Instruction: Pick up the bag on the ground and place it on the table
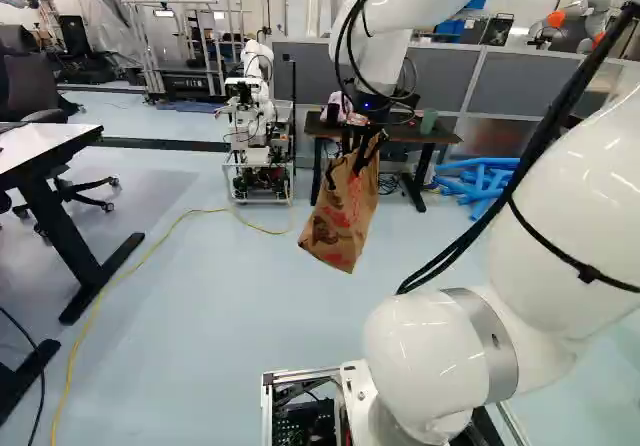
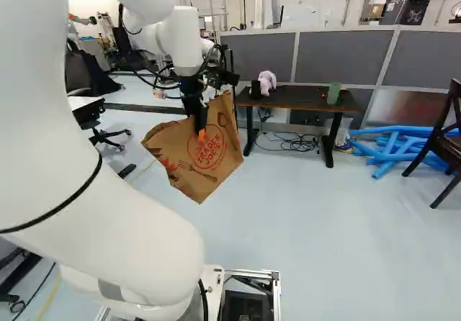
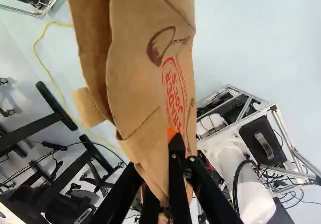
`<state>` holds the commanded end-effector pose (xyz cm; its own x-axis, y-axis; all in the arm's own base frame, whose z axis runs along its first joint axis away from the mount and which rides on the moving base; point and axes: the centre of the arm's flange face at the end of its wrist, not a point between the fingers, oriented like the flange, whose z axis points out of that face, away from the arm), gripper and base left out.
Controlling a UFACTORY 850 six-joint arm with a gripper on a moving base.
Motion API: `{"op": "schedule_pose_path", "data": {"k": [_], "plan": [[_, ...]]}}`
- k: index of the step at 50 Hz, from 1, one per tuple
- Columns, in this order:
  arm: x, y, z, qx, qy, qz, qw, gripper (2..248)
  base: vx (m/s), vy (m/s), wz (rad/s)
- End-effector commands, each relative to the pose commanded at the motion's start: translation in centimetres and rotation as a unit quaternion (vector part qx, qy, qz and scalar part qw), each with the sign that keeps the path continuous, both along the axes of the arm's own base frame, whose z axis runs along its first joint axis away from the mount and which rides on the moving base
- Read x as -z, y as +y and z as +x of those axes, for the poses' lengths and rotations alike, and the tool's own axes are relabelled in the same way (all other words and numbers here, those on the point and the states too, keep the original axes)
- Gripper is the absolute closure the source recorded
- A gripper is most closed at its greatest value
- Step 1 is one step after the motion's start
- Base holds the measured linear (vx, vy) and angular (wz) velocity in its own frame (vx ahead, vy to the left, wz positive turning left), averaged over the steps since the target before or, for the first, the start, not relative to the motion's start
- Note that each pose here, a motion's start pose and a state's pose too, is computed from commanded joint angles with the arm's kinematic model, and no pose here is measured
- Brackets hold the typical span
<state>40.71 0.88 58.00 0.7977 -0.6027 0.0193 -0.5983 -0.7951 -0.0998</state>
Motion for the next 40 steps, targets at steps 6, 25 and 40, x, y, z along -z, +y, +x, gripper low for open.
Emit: {"op": "schedule_pose_path", "data": {"k": [6,25,40], "plan": [[-0.9,-0.1,0.2,-0.003,0.0,-0.004,1.0,229,0.0,0.0,0.0],[-3.8,-0.3,0.6,-0.013,0.003,-0.019,0.9997,229,0.0,0.0,0.0],[-5.0,-0.4,0.6,-0.014,-0.003,-0.022,0.9996,229,0.0,0.0,0.0]]}}
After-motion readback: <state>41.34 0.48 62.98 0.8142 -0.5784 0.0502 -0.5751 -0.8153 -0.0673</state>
